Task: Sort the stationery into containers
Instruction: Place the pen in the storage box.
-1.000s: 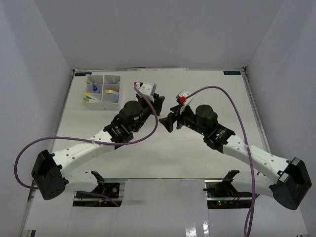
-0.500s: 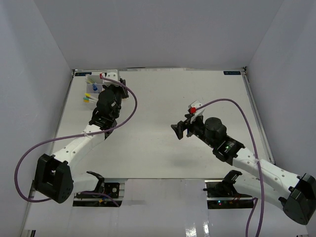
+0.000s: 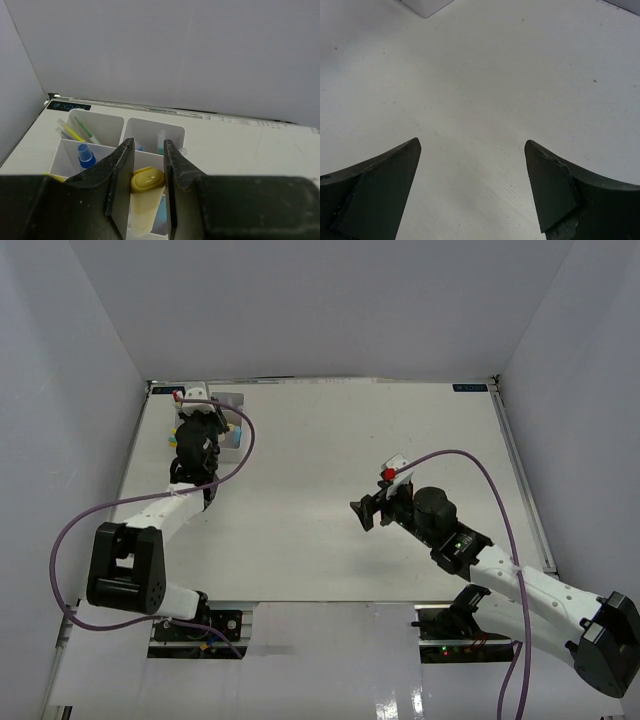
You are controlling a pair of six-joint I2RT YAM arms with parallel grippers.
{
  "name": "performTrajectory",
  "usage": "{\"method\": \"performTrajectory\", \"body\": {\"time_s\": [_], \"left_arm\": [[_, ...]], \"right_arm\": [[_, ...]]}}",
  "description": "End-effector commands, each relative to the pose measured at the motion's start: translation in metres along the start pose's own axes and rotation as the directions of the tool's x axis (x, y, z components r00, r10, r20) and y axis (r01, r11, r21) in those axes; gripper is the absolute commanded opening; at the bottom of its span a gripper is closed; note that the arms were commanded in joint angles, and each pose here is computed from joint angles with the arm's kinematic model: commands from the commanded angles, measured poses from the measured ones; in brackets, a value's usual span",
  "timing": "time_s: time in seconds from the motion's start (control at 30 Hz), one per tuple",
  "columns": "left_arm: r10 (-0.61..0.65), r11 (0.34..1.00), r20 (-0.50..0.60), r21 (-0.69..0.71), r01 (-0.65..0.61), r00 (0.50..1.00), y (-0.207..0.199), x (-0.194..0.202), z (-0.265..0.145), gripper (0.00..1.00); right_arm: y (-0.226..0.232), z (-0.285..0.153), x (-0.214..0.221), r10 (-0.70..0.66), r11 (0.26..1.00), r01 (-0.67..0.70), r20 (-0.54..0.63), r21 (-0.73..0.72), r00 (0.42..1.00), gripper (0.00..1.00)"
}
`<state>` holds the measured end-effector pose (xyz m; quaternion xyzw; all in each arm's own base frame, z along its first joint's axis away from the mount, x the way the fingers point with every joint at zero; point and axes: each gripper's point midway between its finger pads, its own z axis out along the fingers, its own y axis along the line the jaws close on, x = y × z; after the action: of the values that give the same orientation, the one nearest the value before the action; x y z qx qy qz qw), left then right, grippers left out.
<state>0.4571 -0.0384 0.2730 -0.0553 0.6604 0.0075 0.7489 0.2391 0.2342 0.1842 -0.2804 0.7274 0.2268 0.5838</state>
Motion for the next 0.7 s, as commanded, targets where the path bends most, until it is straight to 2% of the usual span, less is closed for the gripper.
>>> {"method": "performTrajectory", "body": {"time_s": [0.0, 0.37, 0.67], "left_arm": [[-0.018, 0.999, 0.098, 0.038, 0.014, 0.995, 0.003, -0.013, 0.005, 0.0], [-0.07, 0.997, 0.09, 0.032, 0.067, 0.993, 0.023, 0.017, 0.026, 0.0], [-0.087, 0.995, 0.067, 0.045, 0.084, 0.994, 0.023, 0.05, 0.032, 0.09]], "right_arm": [[-0.001, 0.001, -0.014, -0.007, 1.0, 0.008, 0.073, -0.002, 0.997, 0.91], [0.0, 0.003, -0.007, -0.038, 0.999, 0.039, 0.07, -0.015, 0.997, 0.91], [-0.002, 0.003, -0.004, -0.041, 0.999, 0.042, 0.064, -0.004, 0.997, 0.91]]}}
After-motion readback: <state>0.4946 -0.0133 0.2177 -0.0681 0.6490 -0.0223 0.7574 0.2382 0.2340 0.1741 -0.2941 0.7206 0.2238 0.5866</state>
